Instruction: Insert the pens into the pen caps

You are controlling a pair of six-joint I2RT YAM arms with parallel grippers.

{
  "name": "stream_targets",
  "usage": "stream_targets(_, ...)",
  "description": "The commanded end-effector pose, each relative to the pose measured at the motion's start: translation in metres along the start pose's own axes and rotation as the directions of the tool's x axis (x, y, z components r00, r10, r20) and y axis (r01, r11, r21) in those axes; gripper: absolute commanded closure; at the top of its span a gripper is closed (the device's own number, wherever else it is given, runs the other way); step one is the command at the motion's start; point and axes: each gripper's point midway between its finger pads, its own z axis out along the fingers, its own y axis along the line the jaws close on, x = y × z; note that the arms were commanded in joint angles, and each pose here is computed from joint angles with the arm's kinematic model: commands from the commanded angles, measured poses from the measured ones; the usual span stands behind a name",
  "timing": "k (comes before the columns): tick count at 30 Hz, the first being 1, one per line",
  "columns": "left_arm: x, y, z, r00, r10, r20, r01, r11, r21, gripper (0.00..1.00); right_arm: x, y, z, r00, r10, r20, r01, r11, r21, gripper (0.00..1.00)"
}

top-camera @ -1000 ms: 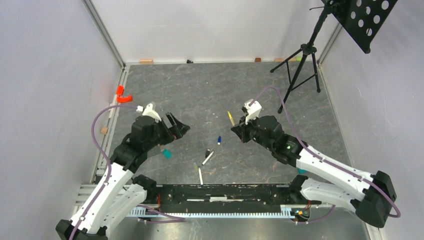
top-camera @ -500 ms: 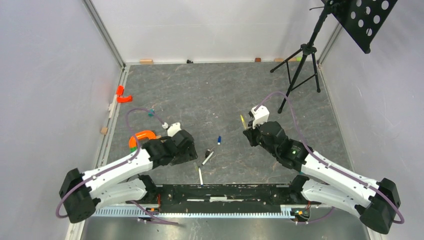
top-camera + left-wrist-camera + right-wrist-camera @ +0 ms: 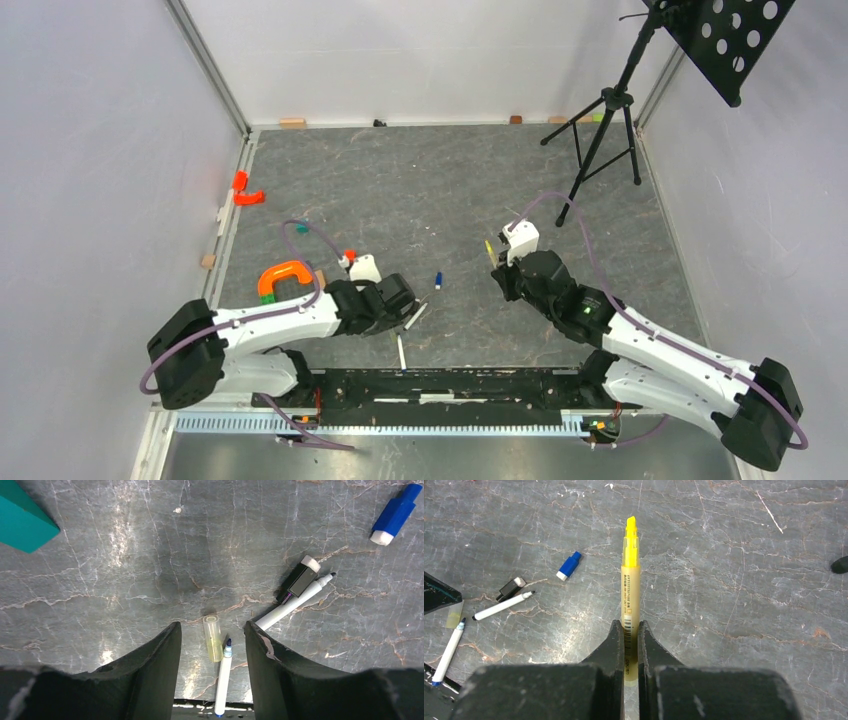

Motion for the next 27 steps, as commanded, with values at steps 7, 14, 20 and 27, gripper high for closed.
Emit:
stream_targets(7, 0.009, -0.001, 0.013, 0.995, -0.088, 0.045, 0.090, 0.995, -0.047, 0.50, -0.007, 0.000, -0.001, 0.999, -0.005, 0.047, 0.006, 1.000, -0.008, 1.00)
stream_targets(14, 0.014, 0.001, 0.017, 0.996, -0.076, 0.042, 0.078, 0.995, -0.065, 0.54, -0.002, 0.000, -0.001, 0.999, -0.008, 0.043, 0.009, 1.000, -0.013, 1.00)
stream_targets(20, 0.017, -0.003, 0.020, 0.998, -0.040, 0.038, 0.043, 0.996, -0.082, 0.59, 0.000, 0.000, -0.001, 0.999, -0.010, 0.041, 0.011, 1.000, -0.018, 1.00)
stream_targets(27, 0.021, -0.002, 0.025, 0.999, -0.017, 0.030, 0.020, 0.994, -0.108, 0.66, 0.000, 0.000, -0.003, 0.999, -0.009, 0.041, 0.010, 1.000, -0.021, 1.00)
